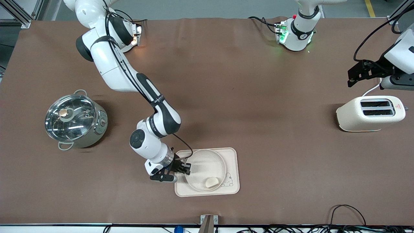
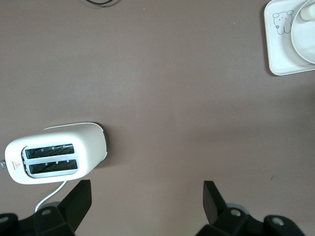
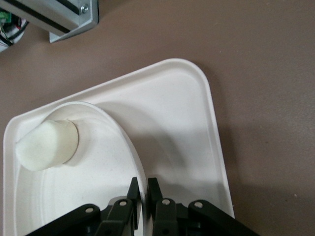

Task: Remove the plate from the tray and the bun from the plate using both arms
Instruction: 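Lift the plate off the tray and set it beside the tray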

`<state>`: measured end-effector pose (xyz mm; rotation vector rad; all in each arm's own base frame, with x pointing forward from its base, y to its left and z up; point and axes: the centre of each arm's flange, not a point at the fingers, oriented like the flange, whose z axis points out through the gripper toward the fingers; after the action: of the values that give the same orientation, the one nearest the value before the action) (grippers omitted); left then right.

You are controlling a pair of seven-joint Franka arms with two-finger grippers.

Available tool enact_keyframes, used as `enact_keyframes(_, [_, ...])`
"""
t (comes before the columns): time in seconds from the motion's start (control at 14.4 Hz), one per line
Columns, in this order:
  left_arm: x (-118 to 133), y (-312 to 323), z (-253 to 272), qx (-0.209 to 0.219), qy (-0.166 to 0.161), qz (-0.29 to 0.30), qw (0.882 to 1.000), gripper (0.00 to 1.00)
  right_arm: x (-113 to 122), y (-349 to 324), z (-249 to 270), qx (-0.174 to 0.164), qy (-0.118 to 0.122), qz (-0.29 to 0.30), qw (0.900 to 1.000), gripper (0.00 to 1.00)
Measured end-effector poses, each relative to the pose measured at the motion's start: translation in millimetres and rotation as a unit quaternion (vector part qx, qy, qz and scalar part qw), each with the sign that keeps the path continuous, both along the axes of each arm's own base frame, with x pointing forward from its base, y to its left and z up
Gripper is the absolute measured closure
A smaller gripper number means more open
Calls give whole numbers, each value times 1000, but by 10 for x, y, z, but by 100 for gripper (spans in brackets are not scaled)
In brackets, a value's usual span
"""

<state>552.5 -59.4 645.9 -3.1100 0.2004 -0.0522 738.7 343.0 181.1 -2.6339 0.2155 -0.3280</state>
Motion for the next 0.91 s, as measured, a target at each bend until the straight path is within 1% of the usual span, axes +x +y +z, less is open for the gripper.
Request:
enact_keyframes(0.07, [0,1,0,0,0,0,1000,0,46,-83,39,17,3,-4,1000,92])
enact_keyframes(0.21, [0,3,0,0,0,0,1000,0,77,-177,138,50,11,-7,999,93])
enact_keyframes(0.28, [1,5,0,0,0,0,1000,0,27,-151,182,62,10,-8,998,93])
enact_keyframes(0.35, [1,6,0,0,0,1,1000,0,-75,-83,199,72,4,-12,997,93])
enact_keyframes(0.42, [1,7,0,0,0,1,1000,0,-228,6,177,81,0,-14,997,93])
enact_keyframes(0.56, [1,8,0,0,0,1,1000,0,-638,161,67,91,3,-11,996,93])
enact_keyframes(0.77, [1,8,0,0,0,1,1000,0,-1221,127,-50,89,18,-1,996,93])
enact_keyframes(0.84, [1,8,0,0,0,1,1000,0,-1371,57,-52,89,23,6,996,93])
enact_keyframes(0.91, [1,9,0,0,0,1,1000,0,-1501,-43,-57,87,24,13,996,93])
